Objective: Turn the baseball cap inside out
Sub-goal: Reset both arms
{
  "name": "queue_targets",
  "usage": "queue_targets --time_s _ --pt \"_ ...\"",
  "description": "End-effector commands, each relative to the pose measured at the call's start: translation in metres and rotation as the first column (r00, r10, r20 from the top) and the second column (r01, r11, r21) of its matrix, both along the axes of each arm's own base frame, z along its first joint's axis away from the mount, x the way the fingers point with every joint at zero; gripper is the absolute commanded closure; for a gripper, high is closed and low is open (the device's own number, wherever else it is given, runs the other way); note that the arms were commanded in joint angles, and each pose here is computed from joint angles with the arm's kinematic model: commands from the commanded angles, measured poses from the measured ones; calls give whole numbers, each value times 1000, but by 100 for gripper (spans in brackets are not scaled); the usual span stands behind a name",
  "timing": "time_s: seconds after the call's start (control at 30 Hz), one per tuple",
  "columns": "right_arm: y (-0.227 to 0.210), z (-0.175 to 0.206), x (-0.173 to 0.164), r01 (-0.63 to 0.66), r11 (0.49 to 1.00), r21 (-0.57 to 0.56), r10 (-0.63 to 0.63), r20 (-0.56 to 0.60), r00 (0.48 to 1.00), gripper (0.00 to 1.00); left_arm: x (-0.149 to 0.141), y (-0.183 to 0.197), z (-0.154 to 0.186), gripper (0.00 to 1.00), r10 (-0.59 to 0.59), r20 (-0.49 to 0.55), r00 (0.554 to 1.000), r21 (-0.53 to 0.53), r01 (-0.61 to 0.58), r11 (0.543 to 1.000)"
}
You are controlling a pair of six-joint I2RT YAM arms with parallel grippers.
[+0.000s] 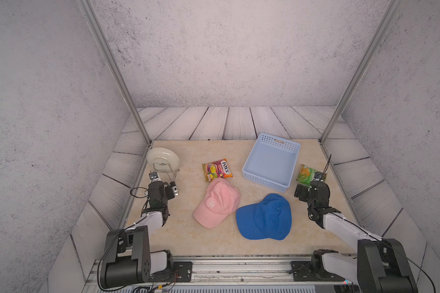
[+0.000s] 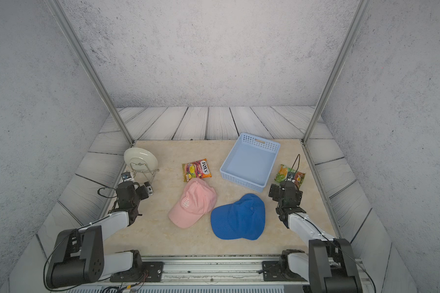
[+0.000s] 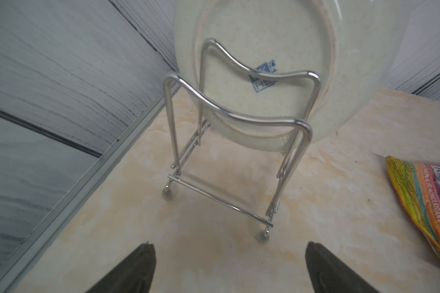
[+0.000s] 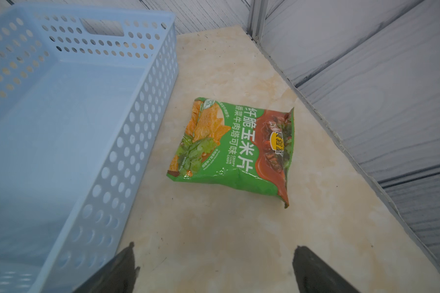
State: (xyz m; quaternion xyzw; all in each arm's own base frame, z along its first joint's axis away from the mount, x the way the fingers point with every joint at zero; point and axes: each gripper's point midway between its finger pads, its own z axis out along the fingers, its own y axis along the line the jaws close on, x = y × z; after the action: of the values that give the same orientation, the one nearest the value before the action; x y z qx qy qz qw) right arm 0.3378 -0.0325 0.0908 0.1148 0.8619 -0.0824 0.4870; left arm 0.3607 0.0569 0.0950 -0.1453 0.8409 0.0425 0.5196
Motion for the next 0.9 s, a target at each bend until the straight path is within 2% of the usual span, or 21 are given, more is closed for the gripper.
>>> queue_targets --time_s 0.0,0.03,0.1,0.17,0.2,0.3,0.37,0.5,0.67,0.87 --pt "-5 36 24 -2 995 -103 25 218 976 0 21 -4 16 2 -53 122 991 69 45 997" --pt "-3 35 28 -11 995 -96 34 231 972 0 26 -13 11 2 -106 137 985 82 95 992" --pt "4 23 38 -62 995 -79 78 215 974 0 38 -21 5 2 -138 136 981 119 122 985" --pt "15 9 50 -125 988 -88 141 216 966 0 42 -27 2 2 -149 43 988 126 142 982" --pt "14 7 57 -124 988 -94 143 240 960 0 44 -27 4 2 -138 56 989 144 129 981" --pt "12 -3 62 -120 991 -60 126 99 987 0 43 -26 1 2 -120 43 992 159 112 981" --pt "11 3 63 -114 990 -85 129 192 973 0 42 -26 2 2 -118 41 992 159 110 981" --pt "11 -1 61 -115 991 -72 122 115 986 0 42 -26 3 2 -118 42 992 159 110 981" --pt "13 1 64 -129 988 -84 142 168 976 0 42 -26 3 2 -117 40 992 159 109 981" --pt "13 -1 64 -122 990 -76 132 153 979 0 42 -26 3 2 -119 40 992 159 111 981"
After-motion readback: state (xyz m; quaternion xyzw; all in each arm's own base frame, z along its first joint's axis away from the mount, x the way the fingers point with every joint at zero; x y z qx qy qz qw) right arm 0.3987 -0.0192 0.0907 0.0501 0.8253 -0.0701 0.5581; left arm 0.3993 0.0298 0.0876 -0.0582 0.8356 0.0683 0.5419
